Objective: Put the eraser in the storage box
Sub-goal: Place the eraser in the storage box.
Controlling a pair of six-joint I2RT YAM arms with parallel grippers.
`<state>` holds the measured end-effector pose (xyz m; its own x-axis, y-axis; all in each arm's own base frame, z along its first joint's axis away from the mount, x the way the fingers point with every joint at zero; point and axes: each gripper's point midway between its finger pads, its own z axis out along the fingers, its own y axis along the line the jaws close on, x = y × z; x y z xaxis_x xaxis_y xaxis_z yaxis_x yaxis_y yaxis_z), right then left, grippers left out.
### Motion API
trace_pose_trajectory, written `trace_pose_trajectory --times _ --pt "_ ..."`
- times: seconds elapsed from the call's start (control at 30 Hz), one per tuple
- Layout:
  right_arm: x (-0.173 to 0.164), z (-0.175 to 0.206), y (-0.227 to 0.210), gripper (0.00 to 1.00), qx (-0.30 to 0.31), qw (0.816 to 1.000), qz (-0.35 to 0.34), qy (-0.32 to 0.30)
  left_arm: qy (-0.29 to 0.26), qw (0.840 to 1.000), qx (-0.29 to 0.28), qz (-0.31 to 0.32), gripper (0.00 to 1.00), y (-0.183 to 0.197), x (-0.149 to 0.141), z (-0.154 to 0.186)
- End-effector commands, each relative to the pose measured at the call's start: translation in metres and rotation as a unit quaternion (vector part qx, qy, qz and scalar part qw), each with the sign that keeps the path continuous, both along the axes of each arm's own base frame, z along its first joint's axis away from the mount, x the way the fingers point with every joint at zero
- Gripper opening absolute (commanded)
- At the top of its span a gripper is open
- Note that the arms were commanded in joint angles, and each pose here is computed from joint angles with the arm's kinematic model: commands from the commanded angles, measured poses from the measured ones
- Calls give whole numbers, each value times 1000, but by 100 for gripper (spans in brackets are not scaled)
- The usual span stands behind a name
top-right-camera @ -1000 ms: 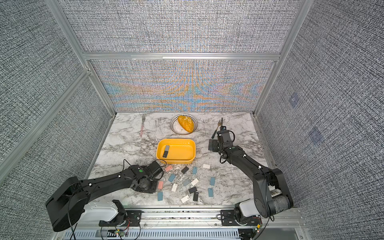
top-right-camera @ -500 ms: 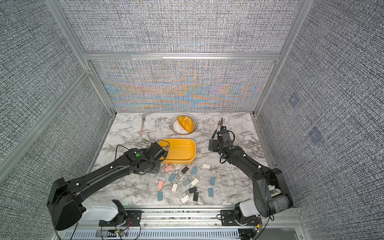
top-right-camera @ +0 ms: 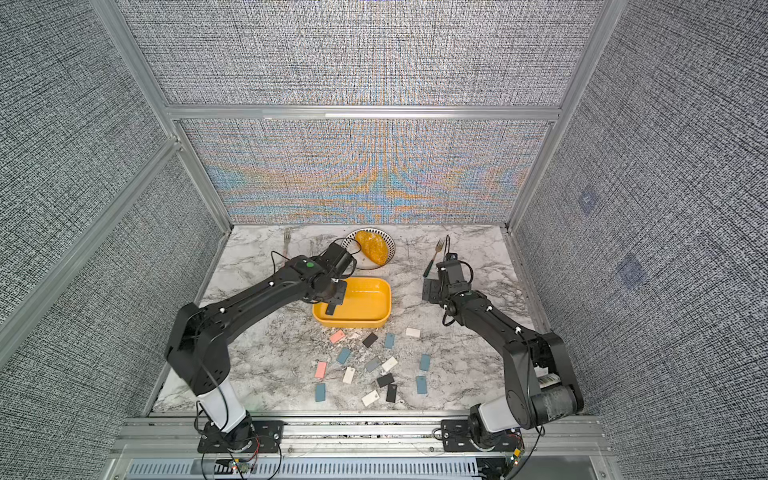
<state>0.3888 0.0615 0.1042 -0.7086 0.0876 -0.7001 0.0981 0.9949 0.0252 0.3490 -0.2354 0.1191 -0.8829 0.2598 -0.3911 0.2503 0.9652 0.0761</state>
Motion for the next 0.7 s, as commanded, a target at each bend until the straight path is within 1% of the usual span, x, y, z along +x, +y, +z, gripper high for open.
trace_pose_trajectory --times 0.0,0.1,0.13,0.17,0.23,0.4,0.53,0.67 --pt "3 1 -2 98 -2 1000 -4 0 8 1000 -12 -22 30 -14 19 -10" --pt "4 -3 -5 98 -4 1000 -8 5 14 1000 -11 -19 29 -18 34 -22" --pt "4 -4 -5 98 -4 1000 -9 6 11 1000 -14 -18 29 -19 37 -20" --pt "3 -5 -6 98 -5 1000 -9 7 23 1000 -9 -18 29 -19 40 -34" --pt "3 -6 -6 98 -5 1000 -10 7 29 999 -9 -18 29 -20 43 -41" --pt "4 -6 -8 98 -6 1000 -11 8 47 999 -15 -19 29 -24 42 -53" --pt "4 -6 -7 98 -5 1000 -11 8 49 999 -9 -13 29 -22 44 -63" --pt "4 -7 -8 98 -6 1000 -11 9 51 999 -16 -10 29 -26 48 -70"
